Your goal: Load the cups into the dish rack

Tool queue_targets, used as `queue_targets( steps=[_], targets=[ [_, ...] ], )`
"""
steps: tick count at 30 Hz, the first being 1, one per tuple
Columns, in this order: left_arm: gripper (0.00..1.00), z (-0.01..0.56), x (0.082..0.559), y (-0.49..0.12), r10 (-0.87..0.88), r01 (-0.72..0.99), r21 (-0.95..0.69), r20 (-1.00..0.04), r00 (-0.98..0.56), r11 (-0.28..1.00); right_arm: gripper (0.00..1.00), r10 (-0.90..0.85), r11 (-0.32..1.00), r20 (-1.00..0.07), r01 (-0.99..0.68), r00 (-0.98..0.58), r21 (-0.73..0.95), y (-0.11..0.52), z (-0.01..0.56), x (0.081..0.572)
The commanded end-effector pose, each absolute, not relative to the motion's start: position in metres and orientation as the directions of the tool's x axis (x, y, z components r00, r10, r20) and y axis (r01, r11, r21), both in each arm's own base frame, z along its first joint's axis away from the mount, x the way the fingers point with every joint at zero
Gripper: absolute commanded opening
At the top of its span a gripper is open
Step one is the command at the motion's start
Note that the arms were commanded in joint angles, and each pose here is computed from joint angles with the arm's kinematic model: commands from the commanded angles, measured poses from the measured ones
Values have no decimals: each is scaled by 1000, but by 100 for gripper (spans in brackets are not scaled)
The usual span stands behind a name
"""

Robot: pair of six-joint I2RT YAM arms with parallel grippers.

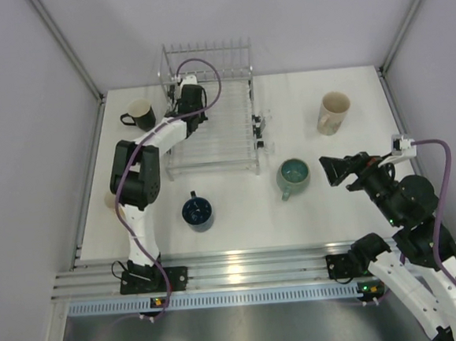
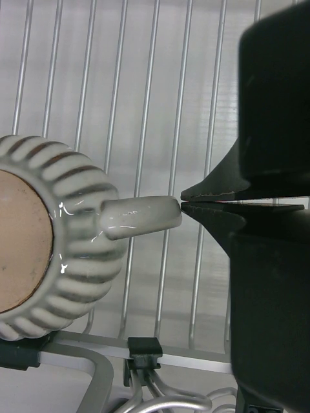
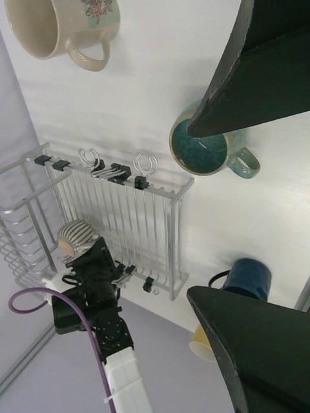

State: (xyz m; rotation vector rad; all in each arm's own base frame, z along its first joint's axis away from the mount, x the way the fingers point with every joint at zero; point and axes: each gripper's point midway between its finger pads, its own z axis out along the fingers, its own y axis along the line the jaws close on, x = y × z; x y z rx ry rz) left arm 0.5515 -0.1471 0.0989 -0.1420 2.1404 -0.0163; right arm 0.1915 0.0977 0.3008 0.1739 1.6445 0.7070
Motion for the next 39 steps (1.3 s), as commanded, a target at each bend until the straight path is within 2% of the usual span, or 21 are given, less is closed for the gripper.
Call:
queue_targets(
  steps=[1,5,11,15,18,21,23,26,30,33,35,39],
  targets=[
    [2,123,564,-145,-127,-88,-97,-872,-473,991,100,492,800,-850,-289,-187,527,97,315,191],
    [5,117,541,-156,-147,-27,-156,-842,-518,987,99,500,793,-843,-286,-199,538,99,309,193],
    [21,114,495,-162,-165,34,-226,-799,-578,974,99,514,787,-820,-241,-251,568,103,295,200],
    [27,151,467,-163,-193,74,-278,-812,-551,958,99,539,813,-798,-81,-270,577,89,279,217],
    [36,180,447,-168,-216,124,-330,-814,-539,936,97,545,829,-788,44,-287,558,79,267,229],
    [52,208,425,-178,-245,199,-397,-815,-525,896,92,544,839,-794,165,-273,518,65,269,243],
    [78,228,411,-181,-266,236,-430,-819,-508,872,87,532,846,-805,212,-262,490,60,275,251],
    [81,240,390,-191,-288,293,-489,-799,-528,822,81,507,856,-827,257,-245,449,57,288,270],
    [83,237,357,-213,-304,374,-599,-737,-604,708,80,496,855,-837,296,-232,425,54,297,302],
    [84,230,342,-218,-296,381,-636,-701,-649,671,79,520,843,-810,315,-271,436,50,286,324],
    [89,231,329,-222,-294,392,-670,-674,-678,631,79,543,830,-788,329,-290,451,43,280,337],
    [88,235,309,-226,-289,414,-701,-653,-700,581,77,585,796,-737,412,-338,443,15,249,367]
  ],
)
